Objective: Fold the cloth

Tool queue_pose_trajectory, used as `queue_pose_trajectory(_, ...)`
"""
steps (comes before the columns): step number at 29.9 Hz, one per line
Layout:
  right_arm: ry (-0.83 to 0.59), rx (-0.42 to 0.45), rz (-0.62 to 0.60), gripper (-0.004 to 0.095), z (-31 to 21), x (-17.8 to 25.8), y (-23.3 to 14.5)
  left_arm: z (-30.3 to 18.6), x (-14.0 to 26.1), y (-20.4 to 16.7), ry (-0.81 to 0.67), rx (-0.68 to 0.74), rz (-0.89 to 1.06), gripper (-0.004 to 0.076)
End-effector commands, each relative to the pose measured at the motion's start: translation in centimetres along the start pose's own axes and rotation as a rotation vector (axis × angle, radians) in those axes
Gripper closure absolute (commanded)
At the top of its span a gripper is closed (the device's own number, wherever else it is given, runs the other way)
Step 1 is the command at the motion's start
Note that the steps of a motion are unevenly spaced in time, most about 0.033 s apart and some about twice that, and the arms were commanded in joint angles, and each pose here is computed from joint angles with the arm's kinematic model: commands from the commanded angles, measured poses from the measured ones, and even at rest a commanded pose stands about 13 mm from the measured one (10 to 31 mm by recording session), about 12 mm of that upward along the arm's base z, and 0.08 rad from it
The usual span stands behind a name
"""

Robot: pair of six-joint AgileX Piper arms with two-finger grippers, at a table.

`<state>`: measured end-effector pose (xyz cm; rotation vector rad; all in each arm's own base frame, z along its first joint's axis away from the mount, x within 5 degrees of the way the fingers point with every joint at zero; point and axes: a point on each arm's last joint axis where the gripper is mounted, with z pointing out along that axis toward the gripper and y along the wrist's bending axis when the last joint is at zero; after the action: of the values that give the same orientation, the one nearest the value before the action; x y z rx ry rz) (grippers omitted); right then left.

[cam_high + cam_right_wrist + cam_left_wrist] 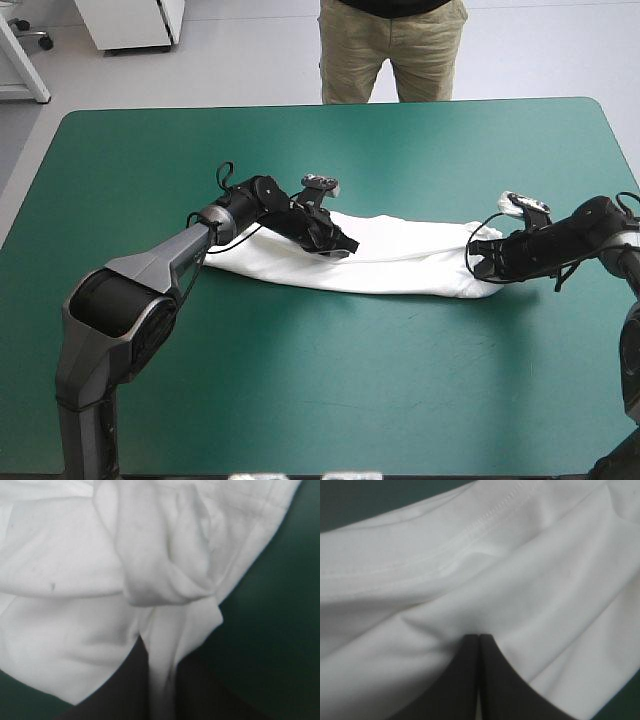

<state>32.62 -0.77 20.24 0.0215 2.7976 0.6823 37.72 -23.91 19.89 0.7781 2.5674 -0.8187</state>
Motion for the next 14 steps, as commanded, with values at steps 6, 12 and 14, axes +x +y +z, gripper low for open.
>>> queue_pose_trajectory(6,-0.212,-0.036,-0.121,0.0913,-5.3,-0.7,4.2,-1.7,-1.1,-1.4,-0.070,-0.004,0.016,0.0733)
queue_pose_trajectory(12,-0.259,-0.101,-0.243,0.0913,-7.7,-1.7,9.3,-4.0,-2.1,-1.8,-0.139,-0.035,0.056,0.0733)
queue_pose_trajectory(14,-0.266,-0.123,-0.295,0.0913,-7.9,-2.1,11.8,-6.6,-2.6,-2.2,-0.175,-0.055,0.091,0.0733)
